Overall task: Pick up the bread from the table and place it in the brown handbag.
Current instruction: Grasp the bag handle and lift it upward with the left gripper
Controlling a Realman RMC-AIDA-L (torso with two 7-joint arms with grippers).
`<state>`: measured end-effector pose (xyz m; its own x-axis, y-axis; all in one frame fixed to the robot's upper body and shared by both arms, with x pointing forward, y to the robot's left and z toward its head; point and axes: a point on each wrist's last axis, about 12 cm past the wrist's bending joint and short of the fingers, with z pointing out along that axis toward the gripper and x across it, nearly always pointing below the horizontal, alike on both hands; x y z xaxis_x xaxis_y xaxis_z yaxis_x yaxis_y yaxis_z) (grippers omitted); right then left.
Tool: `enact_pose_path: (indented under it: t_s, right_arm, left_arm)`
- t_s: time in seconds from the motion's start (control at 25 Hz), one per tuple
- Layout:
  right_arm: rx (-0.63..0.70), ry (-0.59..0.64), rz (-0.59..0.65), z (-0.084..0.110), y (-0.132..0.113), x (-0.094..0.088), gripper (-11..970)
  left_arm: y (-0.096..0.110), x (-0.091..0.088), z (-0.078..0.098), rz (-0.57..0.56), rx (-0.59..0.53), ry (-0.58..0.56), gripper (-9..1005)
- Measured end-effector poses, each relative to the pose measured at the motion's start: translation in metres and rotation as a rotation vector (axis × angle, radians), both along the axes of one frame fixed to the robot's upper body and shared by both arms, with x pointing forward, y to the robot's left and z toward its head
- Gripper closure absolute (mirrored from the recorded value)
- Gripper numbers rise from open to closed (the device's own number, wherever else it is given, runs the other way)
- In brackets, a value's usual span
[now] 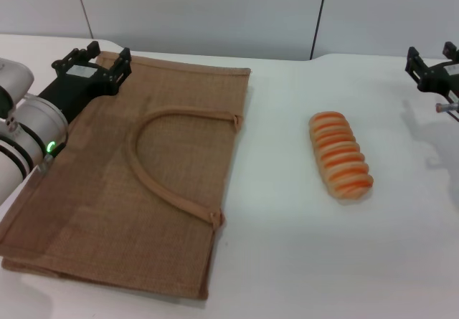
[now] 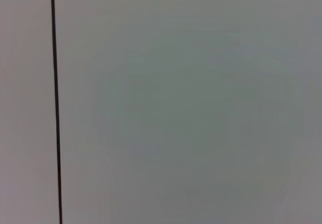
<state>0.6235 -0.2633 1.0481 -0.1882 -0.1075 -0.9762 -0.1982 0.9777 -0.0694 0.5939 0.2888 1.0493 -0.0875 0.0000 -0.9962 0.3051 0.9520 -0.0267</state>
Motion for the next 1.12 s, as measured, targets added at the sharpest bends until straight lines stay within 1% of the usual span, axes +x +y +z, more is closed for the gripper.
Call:
enact_pose_path:
  t_s: [0.52,0.64,0.68,0.72,0.8,1.0,1.12]
  right_arm:
    - [-0.002,0.016,-0.004,-0.001,0.0,0.0,295]
    - [-0.003,0.021,-0.005,-0.002,0.0,0.0,295]
    - [-0.004,0.02,-0.004,-0.001,0.0,0.001,295]
    - [-0.005,0.019,-0.003,-0.001,0.001,0.002,295]
    - [-0.005,0.018,-0.002,0.0,0.001,0.002,294]
    - [-0.01,0.027,-0.005,-0.003,0.0,0.0,294]
    - [-0.013,0.034,-0.003,-0.003,0.001,0.001,294]
  left_arm:
    - [-0.003,0.003,0.003,-0.015,-0.001,-0.005,386]
    - [-0.005,0.006,0.006,-0.053,0.013,-0.005,386]
    - [-0.007,0.009,0.01,-0.087,0.011,-0.001,386]
    - [-0.007,0.009,0.01,-0.087,0.011,-0.001,386]
    - [-0.008,0.011,0.013,-0.122,0.0,0.012,386]
    - [-0.016,0.021,0.022,-0.238,0.013,0.09,387]
    - [-0.016,0.026,0.03,-0.277,0.038,0.136,388]
